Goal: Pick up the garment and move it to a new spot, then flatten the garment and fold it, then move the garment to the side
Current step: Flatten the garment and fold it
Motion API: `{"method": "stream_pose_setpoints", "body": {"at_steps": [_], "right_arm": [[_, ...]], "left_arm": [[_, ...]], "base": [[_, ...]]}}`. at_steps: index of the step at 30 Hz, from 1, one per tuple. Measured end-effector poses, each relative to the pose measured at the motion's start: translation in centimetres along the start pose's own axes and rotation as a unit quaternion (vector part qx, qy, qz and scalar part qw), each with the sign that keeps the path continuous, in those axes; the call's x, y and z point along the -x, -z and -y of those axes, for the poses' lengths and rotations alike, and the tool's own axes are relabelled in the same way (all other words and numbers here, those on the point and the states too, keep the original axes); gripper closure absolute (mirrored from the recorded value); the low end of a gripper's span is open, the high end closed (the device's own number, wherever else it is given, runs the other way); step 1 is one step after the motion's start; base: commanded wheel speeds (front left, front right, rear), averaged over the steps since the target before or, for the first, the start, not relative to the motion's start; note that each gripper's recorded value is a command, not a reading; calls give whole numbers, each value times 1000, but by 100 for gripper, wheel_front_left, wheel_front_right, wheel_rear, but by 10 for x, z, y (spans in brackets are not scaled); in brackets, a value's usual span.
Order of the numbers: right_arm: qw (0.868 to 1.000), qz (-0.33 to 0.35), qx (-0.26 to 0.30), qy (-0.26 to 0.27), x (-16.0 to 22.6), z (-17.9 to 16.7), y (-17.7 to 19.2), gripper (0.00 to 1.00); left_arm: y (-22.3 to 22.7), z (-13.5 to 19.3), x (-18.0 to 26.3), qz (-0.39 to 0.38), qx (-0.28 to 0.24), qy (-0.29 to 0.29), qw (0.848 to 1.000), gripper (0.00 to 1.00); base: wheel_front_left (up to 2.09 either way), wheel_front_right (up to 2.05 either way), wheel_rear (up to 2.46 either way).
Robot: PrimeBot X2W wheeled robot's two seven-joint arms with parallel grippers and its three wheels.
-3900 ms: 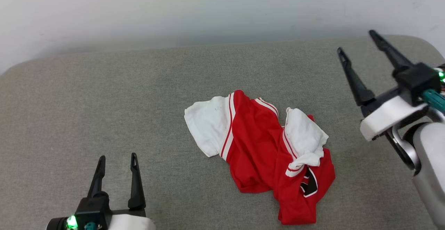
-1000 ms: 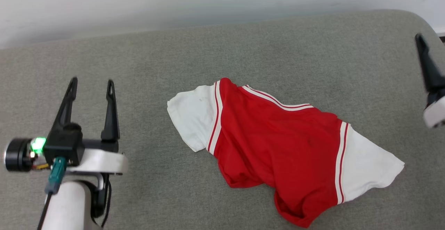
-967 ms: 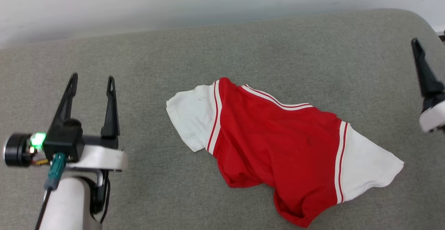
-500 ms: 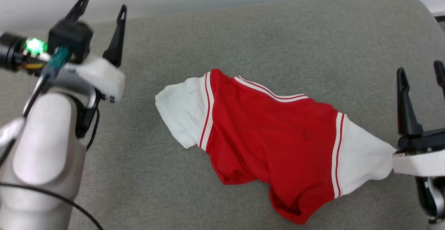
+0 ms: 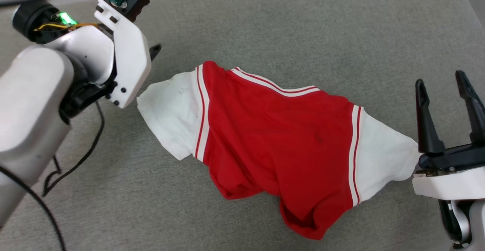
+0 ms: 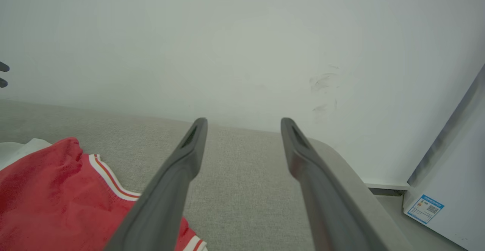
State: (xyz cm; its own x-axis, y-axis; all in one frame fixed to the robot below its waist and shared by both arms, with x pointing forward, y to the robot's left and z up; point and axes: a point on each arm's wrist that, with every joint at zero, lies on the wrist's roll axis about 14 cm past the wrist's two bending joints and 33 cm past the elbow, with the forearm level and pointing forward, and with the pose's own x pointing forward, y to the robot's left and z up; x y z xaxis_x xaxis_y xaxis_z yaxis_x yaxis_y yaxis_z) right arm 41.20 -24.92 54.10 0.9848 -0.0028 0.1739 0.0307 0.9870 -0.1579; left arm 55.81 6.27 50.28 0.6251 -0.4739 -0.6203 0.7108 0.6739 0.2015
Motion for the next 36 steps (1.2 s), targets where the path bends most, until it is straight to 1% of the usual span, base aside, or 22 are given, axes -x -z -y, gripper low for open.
{"method": "stream_pose_setpoints", "body": {"at_steps": [3, 4, 6, 9, 11, 12, 13, 16, 17, 20, 21, 22, 25, 27, 29, 31, 33, 36], "right_arm": [[1000, -14, -1, -1, 1, 0, 9, 0], [1000, -23, -1, -1, 0, 0, 16, 0], [1000, -30, -1, -1, -1, 0, 20, 0], [999, -37, -1, -2, -3, 0, 26, 0], [999, -45, 1, 0, -2, 1, 31, 0], [999, -45, 1, 0, -2, 1, 31, 0], [999, -52, 3, 2, -2, 3, 35, 0], [998, -57, 4, 3, -1, 4, 38, 0], [999, -54, 7, 6, -2, 7, 35, 0], [999, -42, 15, 9, -4, 13, 26, 0], [999, -27, 29, 10, -7, 21, 15, 0], [999, -27, 29, 10, -7, 21, 15, 0], [998, -7, 57, 5, -12, 34, -3, 0], [997, -12, 76, -4, -16, 42, -10, 0], [995, -28, 90, -17, -21, 47, -15, 0], [992, -67, 98, -39, -25, 47, -11, 0], [985, -121, 106, -66, -26, 46, -1, 0], [970, -181, 121, -104, -29, 43, 6, 0]], "left_arm": [[24, 9, -8, -71, 6, 38, 997, 0], [38, 16, -14, -111, 6, 59, 992, 0], [55, 21, -20, -152, 4, 75, 986, 0], [77, 30, -29, -197, 6, 98, 976, 0], [91, 35, -35, -221, 19, 112, 969, 0], [91, 35, -35, -221, 19, 112, 969, 0], [110, 39, -40, -254, 12, 118, 960, 0], [121, 43, -43, -273, 7, 123, 954, 0], [121, 44, -44, -275, 2, 125, 953, 100], [118, 50, -40, -264, -2, 130, 956, 100], [113, 52, -36, -252, -3, 130, 959, 100], [113, 52, -36, -252, -3, 130, 959, 100], [103, 48, -26, -230, 2, 122, 966, 100], [97, 42, -18, -216, 8, 112, 970, 100], [93, 36, -8, -205, 10, 102, 974, 100], [92, 31, 4, -197, 16, 93, 976, 100], [94, 22, 15, -193, 22, 80, 978, 100], [95, 12, 28, -181, 32, 66, 981, 100]], "base": [[0, 0, 0], [0, 0, 0], [0, 0, 0], [0, 0, 0], [0, 0, 0], [0, 0, 0], [0, 0, 0], [0, 0, 0], [0, 0, 0], [0, 0, 0], [0, 0, 0], [0, 0, 0], [0, 0, 0], [0, 0, 0], [0, 0, 0], [0, 0, 0], [0, 0, 0], [0, 0, 0]]}}
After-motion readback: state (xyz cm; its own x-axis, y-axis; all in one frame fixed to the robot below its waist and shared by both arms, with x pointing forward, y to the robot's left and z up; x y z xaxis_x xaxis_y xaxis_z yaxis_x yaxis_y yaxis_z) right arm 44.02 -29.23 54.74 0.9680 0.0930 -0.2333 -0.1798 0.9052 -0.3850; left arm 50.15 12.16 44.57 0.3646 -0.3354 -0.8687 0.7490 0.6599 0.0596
